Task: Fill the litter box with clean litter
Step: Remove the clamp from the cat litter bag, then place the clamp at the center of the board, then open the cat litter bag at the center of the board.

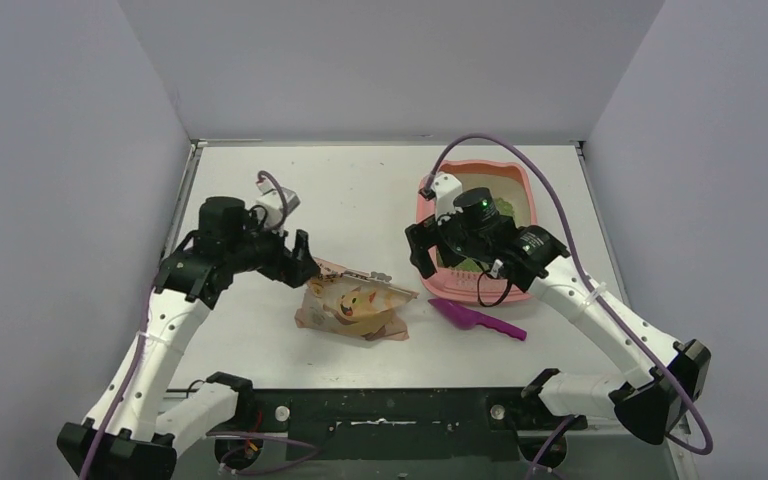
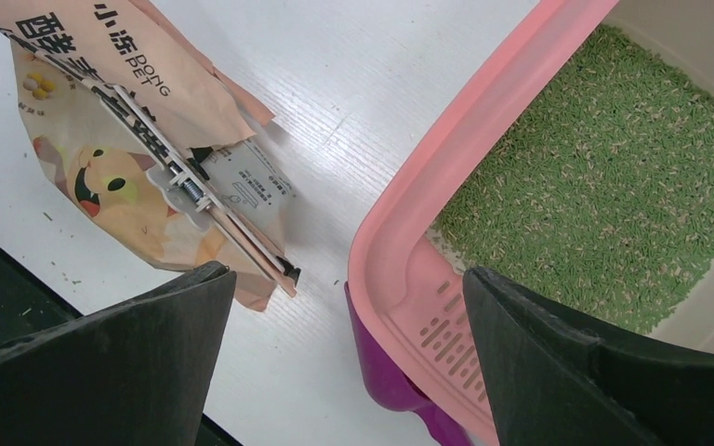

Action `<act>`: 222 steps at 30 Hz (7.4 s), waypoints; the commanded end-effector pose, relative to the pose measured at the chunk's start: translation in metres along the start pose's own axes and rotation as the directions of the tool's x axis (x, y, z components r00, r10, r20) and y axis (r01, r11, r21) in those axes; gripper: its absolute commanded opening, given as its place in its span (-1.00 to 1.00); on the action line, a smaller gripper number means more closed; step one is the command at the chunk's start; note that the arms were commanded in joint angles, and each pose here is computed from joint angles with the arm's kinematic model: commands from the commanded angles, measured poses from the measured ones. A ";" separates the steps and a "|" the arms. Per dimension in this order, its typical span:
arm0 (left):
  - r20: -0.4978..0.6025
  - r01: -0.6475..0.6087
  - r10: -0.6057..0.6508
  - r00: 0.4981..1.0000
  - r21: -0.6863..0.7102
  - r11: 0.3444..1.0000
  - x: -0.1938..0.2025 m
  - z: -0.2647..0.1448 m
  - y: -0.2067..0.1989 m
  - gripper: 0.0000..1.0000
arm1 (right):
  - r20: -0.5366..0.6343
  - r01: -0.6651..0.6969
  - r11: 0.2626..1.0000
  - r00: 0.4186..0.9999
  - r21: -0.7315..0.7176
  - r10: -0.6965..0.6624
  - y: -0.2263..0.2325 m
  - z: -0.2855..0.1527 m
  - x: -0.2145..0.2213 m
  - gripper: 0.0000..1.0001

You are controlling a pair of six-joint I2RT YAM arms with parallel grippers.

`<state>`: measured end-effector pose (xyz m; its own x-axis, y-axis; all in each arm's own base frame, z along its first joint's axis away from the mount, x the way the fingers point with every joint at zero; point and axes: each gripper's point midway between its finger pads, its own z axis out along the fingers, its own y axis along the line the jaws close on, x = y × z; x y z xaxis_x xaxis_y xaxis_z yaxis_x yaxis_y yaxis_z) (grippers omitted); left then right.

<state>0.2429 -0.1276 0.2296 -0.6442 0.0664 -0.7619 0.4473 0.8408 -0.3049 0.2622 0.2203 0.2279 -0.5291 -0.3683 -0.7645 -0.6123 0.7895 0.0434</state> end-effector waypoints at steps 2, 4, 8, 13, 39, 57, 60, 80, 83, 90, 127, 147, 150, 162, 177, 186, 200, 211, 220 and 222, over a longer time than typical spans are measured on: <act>-0.030 -0.440 0.466 0.884 0.282 0.853 0.010 0.004 -0.052 0.58 | 0.127 0.054 0.998 0.991 -0.042 -0.049 0.009 -0.009 -0.024 1.00; -0.047 -0.510 0.545 0.837 0.293 0.809 0.013 0.009 -0.052 0.58 | 0.133 0.068 0.997 0.989 -0.049 -0.061 0.011 -0.010 -0.023 1.00; -0.033 -0.579 0.617 0.786 0.306 0.755 0.008 0.015 -0.051 0.58 | 0.172 0.093 0.994 0.982 -0.051 -0.084 0.011 -0.014 -0.025 1.00; -0.027 -0.597 0.659 0.751 0.400 0.696 0.011 0.022 -0.060 0.58 | 0.202 0.121 0.989 0.974 -0.083 -0.102 0.018 -0.016 -0.025 1.00; -0.449 -0.326 0.535 0.716 0.462 0.825 0.093 0.080 -0.011 -0.85 | 0.176 0.129 0.925 0.982 -0.356 -0.070 0.072 0.039 0.004 0.98; -0.147 -0.463 0.548 0.824 0.382 0.800 0.081 0.071 -0.018 -1.00 | 0.313 0.402 0.795 0.908 -0.455 -0.279 0.112 0.080 0.006 0.35; -0.072 -0.483 0.539 0.839 0.358 0.799 0.075 0.074 -0.021 -1.00 | 0.303 0.405 0.799 0.907 -0.443 -0.292 0.110 0.082 0.009 0.16; -0.067 -0.515 0.559 0.826 0.311 0.799 0.086 0.078 -0.012 -1.00 | 0.369 0.426 0.833 0.882 -0.354 -0.294 0.101 0.081 -0.009 -0.05; -0.075 -0.516 0.561 0.824 0.308 0.799 0.086 0.078 -0.010 -1.00 | 0.363 0.421 0.832 0.885 -0.361 -0.290 0.102 0.079 -0.009 -0.21; -0.077 -0.518 0.563 0.823 0.303 0.800 0.086 0.078 -0.010 -1.00 | 0.334 0.424 0.827 0.891 -0.369 -0.307 0.102 0.080 -0.006 -0.52; 0.149 -0.579 0.567 0.810 0.054 0.814 0.034 0.069 -0.002 0.43 | 0.095 -0.014 0.925 0.994 -0.381 0.054 0.083 -0.016 0.082 -0.95; 0.364 -0.504 0.595 0.717 -0.319 0.803 -0.014 0.023 0.024 0.77 | -0.119 -0.084 0.859 0.992 -0.505 0.026 0.109 0.020 0.146 -0.88; 0.360 -0.503 0.605 0.710 -0.341 0.794 -0.014 0.020 0.028 0.78 | -0.136 -0.061 0.836 0.991 -0.545 -0.016 0.119 0.025 0.154 -0.87; 0.326 -0.512 0.616 0.718 -0.353 0.783 -0.010 0.020 0.033 0.79 | -0.266 -0.048 0.886 0.960 -0.462 -0.087 0.119 0.058 0.184 -0.70; 0.325 -0.474 0.587 0.741 -0.366 0.801 -0.010 0.018 0.036 0.80 | -0.223 0.029 0.954 0.970 -0.298 -0.099 0.087 0.041 0.155 0.09; 0.279 -0.086 0.260 0.924 -0.512 0.854 -0.019 -0.008 0.077 0.85 | 0.134 0.042 0.994 0.991 -0.105 -0.028 0.053 -0.007 0.059 0.51; 0.072 0.318 -0.314 0.947 -0.045 0.947 -0.015 0.016 0.041 0.85 | 0.160 -0.258 0.964 0.951 -0.059 0.264 0.020 -0.015 -0.008 0.95; -0.192 0.401 -0.382 0.904 0.073 0.913 0.032 0.040 0.023 0.79 | 0.130 -0.275 0.961 0.952 -0.038 0.278 0.018 -0.005 -0.003 0.95; -0.258 0.438 -0.386 0.886 0.188 0.879 0.028 0.062 0.009 0.11 | 0.204 -0.350 0.926 0.926 0.143 0.318 -0.019 -0.007 -0.005 0.95; -0.278 0.436 -0.377 0.883 0.191 0.880 0.031 0.064 0.006 -0.01 | 0.207 -0.353 0.925 0.924 0.143 0.320 -0.019 -0.005 -0.007 0.95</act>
<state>0.2624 -0.1354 0.1476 -0.9159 -0.1630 -0.3669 0.1341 0.7373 -0.6621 0.2562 0.2107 0.2075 -0.6285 -0.0686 -0.7748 -0.3588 0.9093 0.2106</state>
